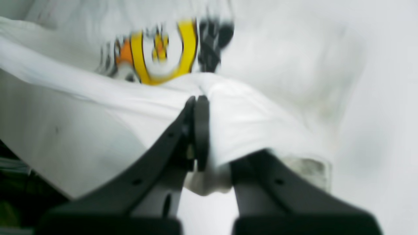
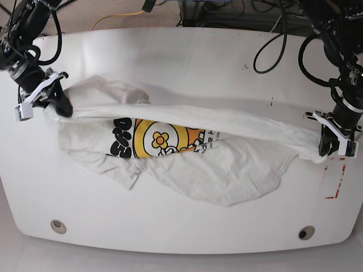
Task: Fold the T-shirt properly
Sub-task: 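Lift the shirt with both grippers and swing it up high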
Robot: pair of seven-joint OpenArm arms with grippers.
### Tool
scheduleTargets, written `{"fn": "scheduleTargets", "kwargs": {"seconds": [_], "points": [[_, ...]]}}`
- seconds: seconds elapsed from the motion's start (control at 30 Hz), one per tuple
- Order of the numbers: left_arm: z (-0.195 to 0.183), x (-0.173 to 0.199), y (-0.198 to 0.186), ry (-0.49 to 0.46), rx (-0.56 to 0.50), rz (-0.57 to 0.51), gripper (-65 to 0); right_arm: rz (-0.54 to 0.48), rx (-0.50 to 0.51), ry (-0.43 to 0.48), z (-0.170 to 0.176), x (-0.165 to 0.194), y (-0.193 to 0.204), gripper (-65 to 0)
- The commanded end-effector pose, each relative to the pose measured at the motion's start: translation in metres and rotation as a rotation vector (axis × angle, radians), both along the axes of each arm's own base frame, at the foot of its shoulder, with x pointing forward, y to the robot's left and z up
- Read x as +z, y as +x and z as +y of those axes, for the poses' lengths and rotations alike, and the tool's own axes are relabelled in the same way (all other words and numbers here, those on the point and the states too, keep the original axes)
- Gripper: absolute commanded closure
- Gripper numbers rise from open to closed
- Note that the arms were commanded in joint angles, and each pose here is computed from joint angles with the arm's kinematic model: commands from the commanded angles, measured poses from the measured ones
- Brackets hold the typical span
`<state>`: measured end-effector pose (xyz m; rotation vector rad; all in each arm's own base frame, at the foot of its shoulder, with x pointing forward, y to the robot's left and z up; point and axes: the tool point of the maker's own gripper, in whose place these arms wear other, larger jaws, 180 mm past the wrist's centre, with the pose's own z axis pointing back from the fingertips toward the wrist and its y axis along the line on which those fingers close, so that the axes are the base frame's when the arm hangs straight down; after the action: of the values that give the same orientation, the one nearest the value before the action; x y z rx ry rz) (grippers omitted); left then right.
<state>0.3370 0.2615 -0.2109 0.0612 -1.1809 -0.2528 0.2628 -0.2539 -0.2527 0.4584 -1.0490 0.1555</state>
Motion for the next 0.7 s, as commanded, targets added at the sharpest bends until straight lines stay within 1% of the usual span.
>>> {"fn": "scheduleTargets", "kwargs": {"seconds": [0.0,0.1,0.27,0.5,0.57,0.67], "points": [[-0.004,0.026,0.012,0.02,-0.023,-0.079,0.0,-0.054,0.002,-0.012,-0.013,0.019,0.019,0.0],[-0.01,0.041,0.031,0.007,-0.045,-0.117,0.0,-0.071,0.002,0.0,-0.024,0.027,0.039,0.0],[-0.007,0.067,0.059,0.06,-0.047,-0.159,0.0,-0.107,0.013,0.021,-0.035,0.046,0.074,0.0],[0.009,0.107,0.087,0.083,0.011,-0.236,0.0,-0.177,0.042,0.019,-0.042,0.087,0.116,0.0],[0.016,0.121,0.097,0.078,0.032,-0.257,0.0,-0.19,0.056,0.029,-0.042,0.099,0.131,0.0],[0.022,0.141,0.107,0.065,0.051,-0.291,0.0,-0.22,0.078,0.02,-0.043,0.125,0.151,0.0]]}}
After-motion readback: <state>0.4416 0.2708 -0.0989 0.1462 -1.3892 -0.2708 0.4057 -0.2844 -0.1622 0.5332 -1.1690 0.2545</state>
